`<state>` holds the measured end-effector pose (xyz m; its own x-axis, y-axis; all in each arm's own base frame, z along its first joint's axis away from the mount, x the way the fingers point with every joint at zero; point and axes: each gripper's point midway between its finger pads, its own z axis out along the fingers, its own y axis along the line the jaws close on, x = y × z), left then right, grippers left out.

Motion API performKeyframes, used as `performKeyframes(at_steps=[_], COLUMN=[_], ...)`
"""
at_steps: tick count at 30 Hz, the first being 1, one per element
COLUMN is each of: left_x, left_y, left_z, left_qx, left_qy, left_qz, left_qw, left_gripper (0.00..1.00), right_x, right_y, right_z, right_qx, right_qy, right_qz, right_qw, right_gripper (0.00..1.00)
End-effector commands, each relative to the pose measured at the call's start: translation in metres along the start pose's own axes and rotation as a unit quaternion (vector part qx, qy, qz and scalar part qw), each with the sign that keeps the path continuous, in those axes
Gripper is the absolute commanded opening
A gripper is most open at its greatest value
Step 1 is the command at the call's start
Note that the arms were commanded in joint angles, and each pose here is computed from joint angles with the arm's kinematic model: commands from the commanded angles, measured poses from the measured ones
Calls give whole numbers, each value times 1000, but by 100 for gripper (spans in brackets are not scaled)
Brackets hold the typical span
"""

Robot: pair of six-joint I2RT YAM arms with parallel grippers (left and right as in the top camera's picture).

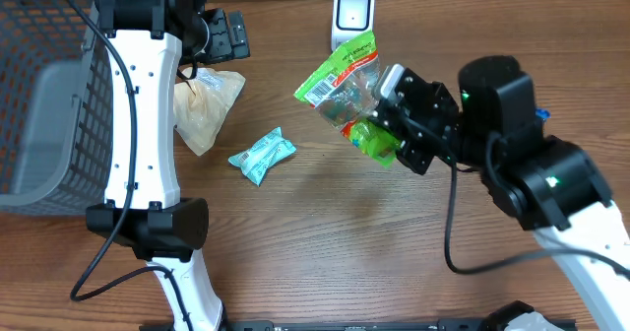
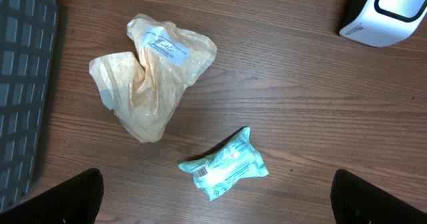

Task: Scan the item barcode
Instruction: 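Raise the green bag's barcode toward the scanner with the right gripper, then lower the green bag to the table and open the right gripper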

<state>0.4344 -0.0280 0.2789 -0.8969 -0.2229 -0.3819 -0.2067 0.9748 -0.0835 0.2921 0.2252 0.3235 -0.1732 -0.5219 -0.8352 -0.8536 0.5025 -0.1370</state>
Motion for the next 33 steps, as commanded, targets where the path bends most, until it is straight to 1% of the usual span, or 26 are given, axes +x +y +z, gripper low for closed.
performKeyframes(at_steps=[1, 5, 8, 11, 18, 21, 25, 29, 31, 32, 33], left_x=[1, 1, 1, 1, 1, 1, 1, 1, 1, 1, 1], left_y=[0, 0, 0, 0, 0, 0, 0, 0, 0, 0, 0], left_z=[-5, -5, -5, -5, -5, -5, -5, -5, -5, -5, -5], left_qx=[2, 3, 2, 2, 3, 2, 2, 2, 2, 2, 3], left_qy=[-5, -5, -5, -5, -5, -5, -5, -5, -5, -5, -5], left_qz=[2, 2, 2, 2, 2, 2, 2, 2, 2, 2, 2], left_qw=[1000, 1000, 1000, 1000, 1000, 1000, 1000, 1000, 1000, 1000, 1000], left_gripper=[100, 100, 100, 100, 100, 100, 100, 100, 100, 100, 100], right_x=[9, 45, 74, 98, 161, 187, 204, 204, 204, 203, 201], right_y=[-16, -36, -48, -52, -50, -55, -56, -55, -55, -53, -50], right_z=[19, 54, 78, 103, 159, 172, 180, 181, 181, 182, 183], right_qx=[22, 54, 81, 87, 93, 126, 147, 153, 156, 149, 139], right_qy=[31, 98, 145, 177, 247, 271, 284, 280, 278, 277, 277], right_qz=[59, 133, 182, 236, 341, 379, 412, 438, 453, 457, 461], right_qw=[998, 985, 969, 952, 902, 876, 853, 840, 833, 832, 832], right_gripper=[4, 4, 4, 4, 4, 4, 4, 4, 45, 59, 70])
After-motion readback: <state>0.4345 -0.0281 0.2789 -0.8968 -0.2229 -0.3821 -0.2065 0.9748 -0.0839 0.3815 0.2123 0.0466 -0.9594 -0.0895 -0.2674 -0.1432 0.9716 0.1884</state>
